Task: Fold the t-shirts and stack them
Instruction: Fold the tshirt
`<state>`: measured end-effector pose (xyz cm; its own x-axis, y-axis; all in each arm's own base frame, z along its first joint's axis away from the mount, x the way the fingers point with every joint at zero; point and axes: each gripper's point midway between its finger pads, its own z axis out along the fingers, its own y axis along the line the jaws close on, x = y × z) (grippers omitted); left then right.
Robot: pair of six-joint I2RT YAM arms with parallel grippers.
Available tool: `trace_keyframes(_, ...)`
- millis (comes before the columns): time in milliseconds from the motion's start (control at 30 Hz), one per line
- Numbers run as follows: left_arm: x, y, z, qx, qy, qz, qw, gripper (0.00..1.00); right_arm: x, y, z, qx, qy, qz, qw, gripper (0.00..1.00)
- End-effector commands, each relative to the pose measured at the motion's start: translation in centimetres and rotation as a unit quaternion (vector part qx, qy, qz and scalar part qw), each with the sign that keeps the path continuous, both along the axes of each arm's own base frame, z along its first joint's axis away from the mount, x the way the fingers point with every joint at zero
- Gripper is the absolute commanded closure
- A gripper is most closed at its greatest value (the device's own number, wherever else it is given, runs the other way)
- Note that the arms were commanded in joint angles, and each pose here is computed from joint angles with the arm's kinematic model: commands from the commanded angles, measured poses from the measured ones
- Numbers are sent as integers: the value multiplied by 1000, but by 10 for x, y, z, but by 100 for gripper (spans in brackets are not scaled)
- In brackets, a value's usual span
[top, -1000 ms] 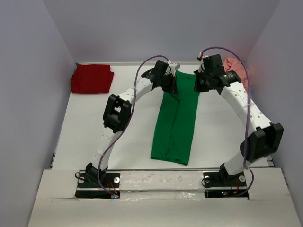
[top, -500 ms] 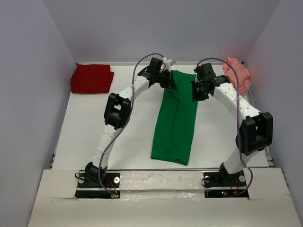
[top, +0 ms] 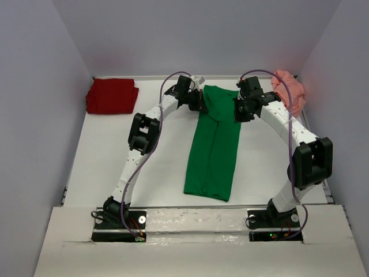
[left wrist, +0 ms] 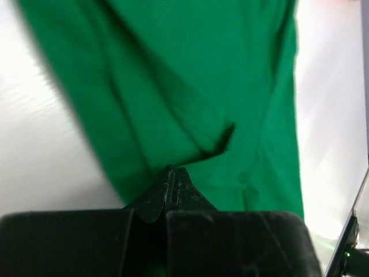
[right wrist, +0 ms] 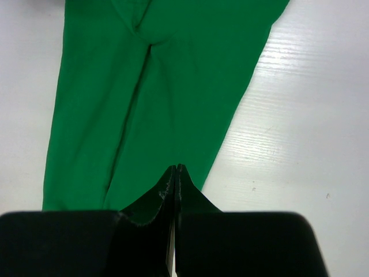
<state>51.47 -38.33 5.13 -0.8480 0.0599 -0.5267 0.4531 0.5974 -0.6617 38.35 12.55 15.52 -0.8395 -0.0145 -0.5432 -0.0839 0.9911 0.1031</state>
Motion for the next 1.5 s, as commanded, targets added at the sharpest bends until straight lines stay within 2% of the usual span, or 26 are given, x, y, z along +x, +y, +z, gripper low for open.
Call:
trace_keyframes(0,17,22,2,8,19,44,999,100,8,0,26,10,-43,-5,999,100)
trace_keyframes(200,20,45,-14,56,34,83,994,100,9,0,24,9,-41,-7,999,100)
trace_keyframes(667,5,81,-40,114,65,124,984,100,7,0,14,8,-34,-7,999,100)
trace_keyframes(1167,-18,133,-42,172,103,172,965,100,10,2,-4,1,-18,3,1000,100)
trace_keyframes(1467,-21,160,-28,182,96,202,958,100,16,8,-22,4,-2,13,1000,100)
